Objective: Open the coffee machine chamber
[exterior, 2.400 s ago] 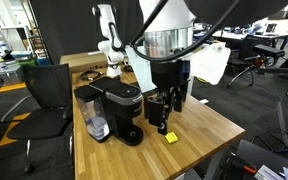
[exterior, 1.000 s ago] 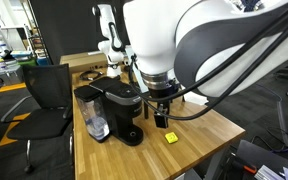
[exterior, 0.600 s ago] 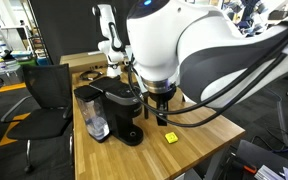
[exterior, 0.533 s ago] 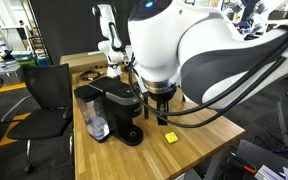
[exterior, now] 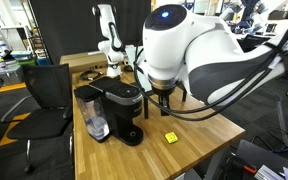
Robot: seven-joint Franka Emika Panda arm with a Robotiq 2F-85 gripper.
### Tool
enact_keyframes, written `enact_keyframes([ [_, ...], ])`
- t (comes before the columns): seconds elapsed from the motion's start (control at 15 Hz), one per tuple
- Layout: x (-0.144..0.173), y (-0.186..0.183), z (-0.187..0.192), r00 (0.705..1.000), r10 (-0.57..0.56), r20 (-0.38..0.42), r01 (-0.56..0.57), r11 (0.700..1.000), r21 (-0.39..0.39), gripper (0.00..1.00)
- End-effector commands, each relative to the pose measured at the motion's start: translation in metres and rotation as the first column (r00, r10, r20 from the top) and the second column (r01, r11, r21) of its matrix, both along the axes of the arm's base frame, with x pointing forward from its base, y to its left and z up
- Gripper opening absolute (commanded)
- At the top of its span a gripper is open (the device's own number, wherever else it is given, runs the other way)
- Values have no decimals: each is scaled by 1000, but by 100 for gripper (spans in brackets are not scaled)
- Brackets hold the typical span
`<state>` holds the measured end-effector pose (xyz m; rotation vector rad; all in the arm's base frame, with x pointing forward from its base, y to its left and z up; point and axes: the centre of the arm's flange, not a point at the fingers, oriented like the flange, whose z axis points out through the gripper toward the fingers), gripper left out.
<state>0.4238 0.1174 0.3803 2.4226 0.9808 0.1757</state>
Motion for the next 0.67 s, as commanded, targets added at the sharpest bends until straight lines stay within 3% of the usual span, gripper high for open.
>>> enact_keyframes([
  [0.0, 7, -18, -6, 995, 92, 27, -92, 996, -13, 100],
  [0.6, 9, -36, -22, 960, 276, 39, -276, 961, -19, 100],
])
